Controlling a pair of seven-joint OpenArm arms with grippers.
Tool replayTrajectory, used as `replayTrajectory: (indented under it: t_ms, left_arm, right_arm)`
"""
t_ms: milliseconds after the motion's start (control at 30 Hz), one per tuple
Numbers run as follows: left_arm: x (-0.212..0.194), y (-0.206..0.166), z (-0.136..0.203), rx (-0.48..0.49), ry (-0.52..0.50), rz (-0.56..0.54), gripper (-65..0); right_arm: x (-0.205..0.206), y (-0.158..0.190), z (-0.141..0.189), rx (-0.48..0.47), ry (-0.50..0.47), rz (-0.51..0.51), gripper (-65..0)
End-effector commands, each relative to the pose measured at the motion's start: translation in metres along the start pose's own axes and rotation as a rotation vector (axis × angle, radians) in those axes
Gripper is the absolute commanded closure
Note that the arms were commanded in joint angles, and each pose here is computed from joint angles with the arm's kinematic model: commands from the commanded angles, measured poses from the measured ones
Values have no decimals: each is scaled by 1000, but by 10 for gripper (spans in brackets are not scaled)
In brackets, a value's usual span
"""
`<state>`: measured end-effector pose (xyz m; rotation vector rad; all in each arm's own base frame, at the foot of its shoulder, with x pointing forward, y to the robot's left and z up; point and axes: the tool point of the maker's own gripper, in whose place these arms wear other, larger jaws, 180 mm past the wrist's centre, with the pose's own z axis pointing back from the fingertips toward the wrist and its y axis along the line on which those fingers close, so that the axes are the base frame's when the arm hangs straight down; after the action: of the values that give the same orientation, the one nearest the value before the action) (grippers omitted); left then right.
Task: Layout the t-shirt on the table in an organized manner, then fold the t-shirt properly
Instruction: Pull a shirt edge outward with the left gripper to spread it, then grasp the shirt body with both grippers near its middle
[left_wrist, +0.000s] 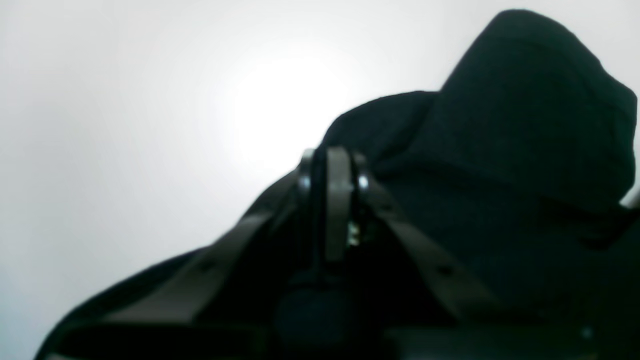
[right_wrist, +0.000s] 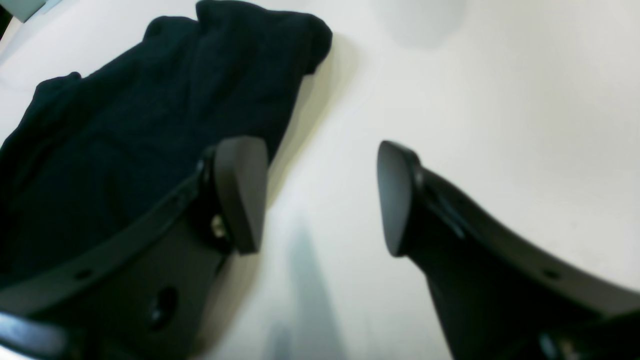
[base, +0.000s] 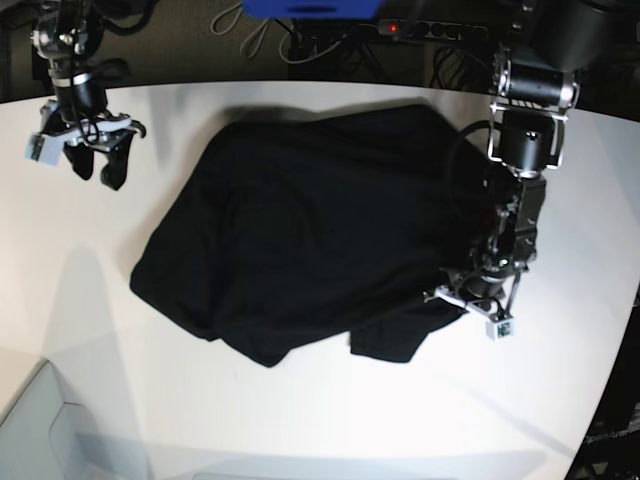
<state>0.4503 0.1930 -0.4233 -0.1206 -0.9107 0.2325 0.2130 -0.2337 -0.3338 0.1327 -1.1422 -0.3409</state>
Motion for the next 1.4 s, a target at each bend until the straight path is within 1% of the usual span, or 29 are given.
replayTrajectory:
  t_ms: [0,33,67,133,233,333,400,533,667,700,733,833,867,900,933,1033,1133,1233,1367]
  left_arm:
    - [33,5,2,4,-71,3,-40]
    - [43,8,5,5,-95,21,-28]
    - [59,13,11,4,-137,64,-2]
    - [94,22,26,-5,-232,159,0]
    - [131,45,49,5,-319,264,-1]
    - [162,67,73,21,-390,319,-1]
    - [177,71,82,28,-420,323,-1]
    - [180,84,87,66,-426,287,-4]
    - [144,97,83,96,-362,283,-15]
    - [138,104,85,111,-352,273,-37]
    - [131,109,86,124,-340,270,-74]
    - [107,118,87,148,-299,263,-239]
    - [102,121,87,154,-293,262,-283]
    - [99,125,88,162,-293,264,-314]
    - [98,130,91,170,-297,274,-325]
    - [98,149,99,203,-317,327,-326]
    - [109,160,109,221,-357,350,-326]
    - [136,154,127,207,-441,327,-327]
    - [152,147,139,193,-490,303,-327]
  right_arm:
    - [14,4,1,20,-47,10,-359]
    - [16,5,-1,23,-56,10,-359]
    - [18,6,-2,25,-60,9,-359]
    - [18,6,-2,25,-62,9,-359]
    - [20,7,-4,29,-66,8,-359]
    - [17,12,-5,43,-59,8,-359]
    - [17,17,-6,57,-57,7,-359]
    - [20,31,-14,96,-68,1,-360]
    - [23,41,-19,123,-75,-2,-361]
    - [22,43,-21,128,-64,-1,-361]
    - [20,46,-23,134,-48,0,-361]
    - [14,50,-27,144,6,3,-361]
    - [10,55,-28,157,25,2,-361]
    - [7,62,-29,178,38,3,-362]
    - [3,70,-30,198,51,3,-362]
    - [-11,95,-28,262,88,-5,-365]
    - [-33,128,-22,352,147,-14,-394]
    - [-53,151,-17,410,202,-22,-408]
    - [-80,161,-21,435,270,-31,-408]
